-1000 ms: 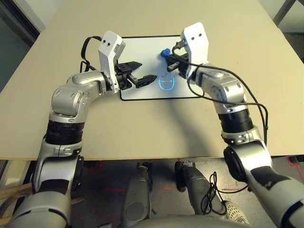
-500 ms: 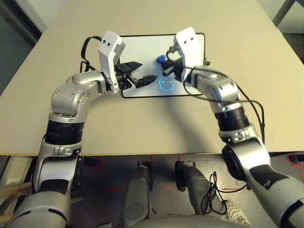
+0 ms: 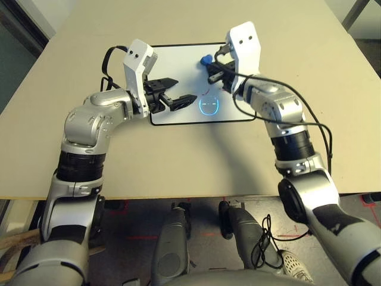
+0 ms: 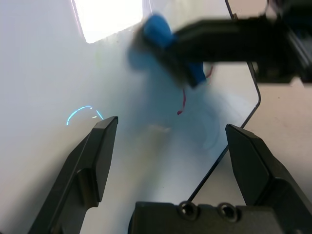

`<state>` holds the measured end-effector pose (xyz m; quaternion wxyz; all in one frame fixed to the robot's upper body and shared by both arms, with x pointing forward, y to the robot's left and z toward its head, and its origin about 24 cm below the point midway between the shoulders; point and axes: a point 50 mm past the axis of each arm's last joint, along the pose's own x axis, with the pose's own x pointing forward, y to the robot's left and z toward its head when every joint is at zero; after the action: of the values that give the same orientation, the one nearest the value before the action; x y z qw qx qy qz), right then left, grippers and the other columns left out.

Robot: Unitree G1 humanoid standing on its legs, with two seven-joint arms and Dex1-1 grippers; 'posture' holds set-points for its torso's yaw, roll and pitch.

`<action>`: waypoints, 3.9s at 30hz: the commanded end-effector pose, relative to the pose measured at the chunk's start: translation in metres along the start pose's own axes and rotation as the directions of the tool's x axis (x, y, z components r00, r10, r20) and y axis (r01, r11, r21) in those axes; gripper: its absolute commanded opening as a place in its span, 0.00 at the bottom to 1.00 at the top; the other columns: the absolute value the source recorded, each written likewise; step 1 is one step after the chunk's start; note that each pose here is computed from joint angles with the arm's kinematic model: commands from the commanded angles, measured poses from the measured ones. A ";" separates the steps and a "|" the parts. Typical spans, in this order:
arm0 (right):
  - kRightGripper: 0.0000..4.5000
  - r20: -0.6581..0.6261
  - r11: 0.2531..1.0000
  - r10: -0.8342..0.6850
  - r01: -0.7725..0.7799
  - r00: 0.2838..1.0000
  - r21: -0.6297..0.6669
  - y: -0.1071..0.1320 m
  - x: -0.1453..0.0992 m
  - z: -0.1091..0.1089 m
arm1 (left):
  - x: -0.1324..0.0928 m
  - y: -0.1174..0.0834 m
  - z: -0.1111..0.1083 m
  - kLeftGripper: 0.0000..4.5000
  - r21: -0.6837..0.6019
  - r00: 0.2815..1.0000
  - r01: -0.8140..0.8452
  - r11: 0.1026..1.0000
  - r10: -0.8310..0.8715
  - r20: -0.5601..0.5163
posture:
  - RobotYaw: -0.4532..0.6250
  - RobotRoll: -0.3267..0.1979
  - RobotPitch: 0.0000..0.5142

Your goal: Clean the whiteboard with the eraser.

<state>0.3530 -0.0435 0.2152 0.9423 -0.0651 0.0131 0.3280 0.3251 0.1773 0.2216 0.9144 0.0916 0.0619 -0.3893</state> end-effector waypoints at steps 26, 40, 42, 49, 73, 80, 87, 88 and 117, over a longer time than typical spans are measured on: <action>0.00 -0.050 0.999 -0.004 0.006 0.999 0.037 -0.001 0.012 -0.003 | 0.002 -0.005 -0.003 1.00 -0.004 1.000 0.028 1.000 -0.028 -0.015 | 0.50 0.62 0.53; 0.00 -0.004 0.991 -0.132 0.132 0.991 0.003 -0.036 0.011 0.016 | 0.003 -0.006 -0.004 1.00 -0.007 0.999 0.029 1.000 -0.029 -0.015 | 0.50 0.62 0.51; 0.00 -0.005 0.989 -0.149 0.149 0.989 0.002 -0.040 0.010 0.017 | 0.003 -0.006 -0.005 1.00 -0.007 0.999 0.029 1.000 -0.029 -0.017 | 0.50 0.62 0.51; 0.00 -0.041 0.995 -0.097 0.097 0.994 0.014 -0.024 0.012 0.007 | 0.003 -0.004 -0.005 1.00 -0.006 0.999 0.027 1.000 -0.027 -0.018 | 0.49 0.62 0.52; 0.00 -0.028 0.981 -0.192 0.192 0.981 -0.004 -0.048 0.006 0.010 | 0.001 -0.003 -0.003 1.00 0.000 1.000 0.021 1.000 -0.021 -0.021 | 0.49 0.62 0.51; 0.00 -0.121 0.995 -0.097 0.099 0.988 0.006 -0.019 0.000 -0.022 | 0.001 -0.003 -0.002 1.00 0.001 0.999 0.023 1.000 -0.023 -0.023 | 0.49 0.62 0.52; 0.00 -0.218 1.000 -0.020 0.021 0.976 -0.001 0.005 -0.009 -0.062 | 0.001 -0.003 -0.002 1.00 0.005 0.999 0.025 1.000 -0.025 -0.023 | 0.50 0.62 0.52; 0.00 -0.224 1.000 -0.020 0.020 0.974 -0.003 0.004 -0.010 -0.065 | 0.001 -0.003 -0.001 1.00 0.005 0.999 0.025 1.000 -0.025 -0.023 | 0.50 0.62 0.52; 0.00 -0.118 1.000 -0.019 0.019 0.993 -0.002 0.004 0.005 -0.034 | 0.002 -0.003 -0.001 1.00 0.005 0.999 0.027 1.000 -0.027 -0.022 | 0.50 0.62 0.52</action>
<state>0.3601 -0.0493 0.1815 0.9494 -0.0813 0.0644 0.2964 0.3251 0.1737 0.2240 0.9094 0.0969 0.0617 -0.3998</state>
